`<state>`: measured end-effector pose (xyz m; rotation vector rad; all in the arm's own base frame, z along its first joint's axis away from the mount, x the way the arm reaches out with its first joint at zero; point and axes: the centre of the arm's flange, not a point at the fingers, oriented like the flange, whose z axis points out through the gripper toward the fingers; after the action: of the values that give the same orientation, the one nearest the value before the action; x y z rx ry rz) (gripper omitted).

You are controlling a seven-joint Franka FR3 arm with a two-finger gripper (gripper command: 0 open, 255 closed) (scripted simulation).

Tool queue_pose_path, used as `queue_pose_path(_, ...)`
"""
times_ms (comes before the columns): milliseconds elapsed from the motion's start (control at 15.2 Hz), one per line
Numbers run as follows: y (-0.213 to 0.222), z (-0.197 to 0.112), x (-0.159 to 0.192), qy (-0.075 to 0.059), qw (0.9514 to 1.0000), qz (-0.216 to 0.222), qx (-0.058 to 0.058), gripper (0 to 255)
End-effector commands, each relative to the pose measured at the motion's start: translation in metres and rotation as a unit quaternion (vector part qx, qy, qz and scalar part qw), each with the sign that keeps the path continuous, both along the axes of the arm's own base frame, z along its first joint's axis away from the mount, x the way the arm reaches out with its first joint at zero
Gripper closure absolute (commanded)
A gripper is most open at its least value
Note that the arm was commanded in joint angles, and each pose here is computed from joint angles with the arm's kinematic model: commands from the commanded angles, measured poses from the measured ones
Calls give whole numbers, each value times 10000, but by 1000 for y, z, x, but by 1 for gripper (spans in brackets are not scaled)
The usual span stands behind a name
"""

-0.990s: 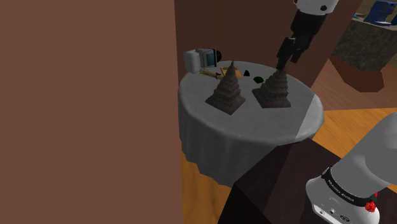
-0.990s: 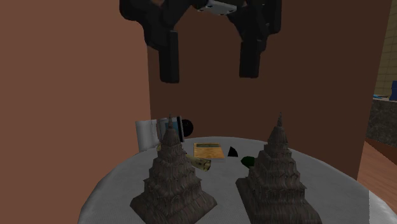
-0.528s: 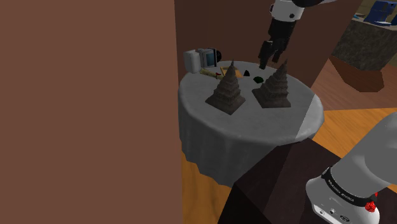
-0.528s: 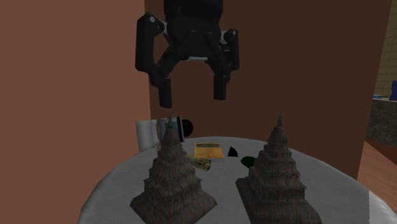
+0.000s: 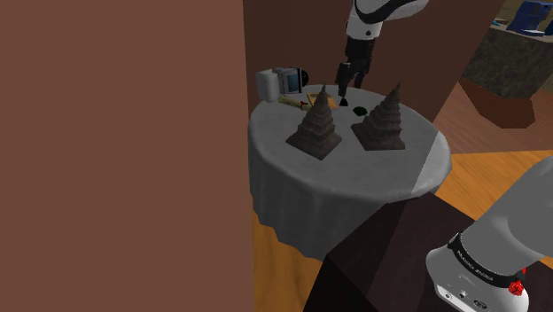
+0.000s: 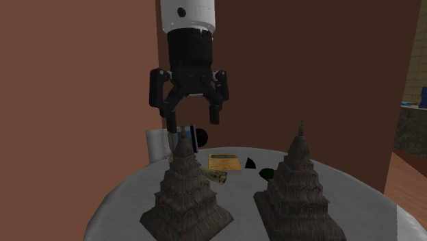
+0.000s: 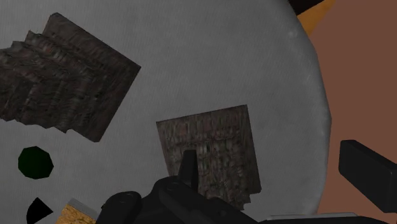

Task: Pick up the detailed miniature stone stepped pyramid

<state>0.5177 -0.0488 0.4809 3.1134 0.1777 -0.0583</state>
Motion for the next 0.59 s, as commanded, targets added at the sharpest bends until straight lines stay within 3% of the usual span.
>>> queue_pose_path(0,-6,-13,27,64,10000,72,6,0)
queue_pose_path(528,-23,-64,125,319,9989,346,39,0)
